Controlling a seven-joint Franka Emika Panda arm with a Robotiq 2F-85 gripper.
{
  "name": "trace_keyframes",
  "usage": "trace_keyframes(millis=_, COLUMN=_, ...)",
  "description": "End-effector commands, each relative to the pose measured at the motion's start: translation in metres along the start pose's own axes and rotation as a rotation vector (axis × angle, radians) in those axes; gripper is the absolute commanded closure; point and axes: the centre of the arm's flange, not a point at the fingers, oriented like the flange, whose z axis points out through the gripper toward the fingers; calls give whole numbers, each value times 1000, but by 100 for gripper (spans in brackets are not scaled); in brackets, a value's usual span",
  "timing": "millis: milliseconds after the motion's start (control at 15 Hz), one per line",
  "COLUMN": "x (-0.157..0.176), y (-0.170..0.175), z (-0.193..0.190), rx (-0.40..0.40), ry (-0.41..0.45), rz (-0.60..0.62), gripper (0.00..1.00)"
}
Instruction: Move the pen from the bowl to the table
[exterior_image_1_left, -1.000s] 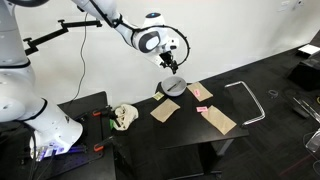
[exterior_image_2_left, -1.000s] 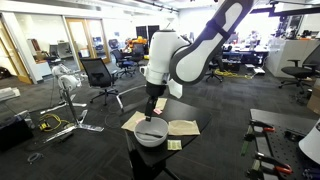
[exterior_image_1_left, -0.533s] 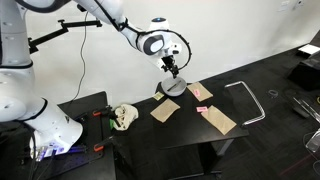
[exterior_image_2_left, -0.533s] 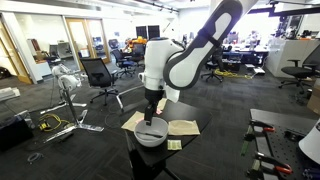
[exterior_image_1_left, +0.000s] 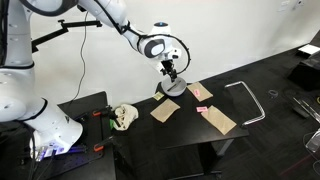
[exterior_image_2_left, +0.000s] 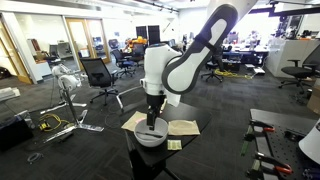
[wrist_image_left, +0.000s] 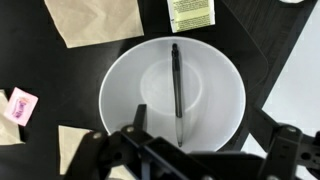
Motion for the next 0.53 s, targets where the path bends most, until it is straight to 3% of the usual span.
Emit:
trace_keyframes(millis=0, x=6, y=5, z=12, rx=28, ry=21, rz=15, gripper=0)
trace_keyframes(millis=467, x=16, y=14, z=33, rx=37, ry=93, rz=31, gripper=0)
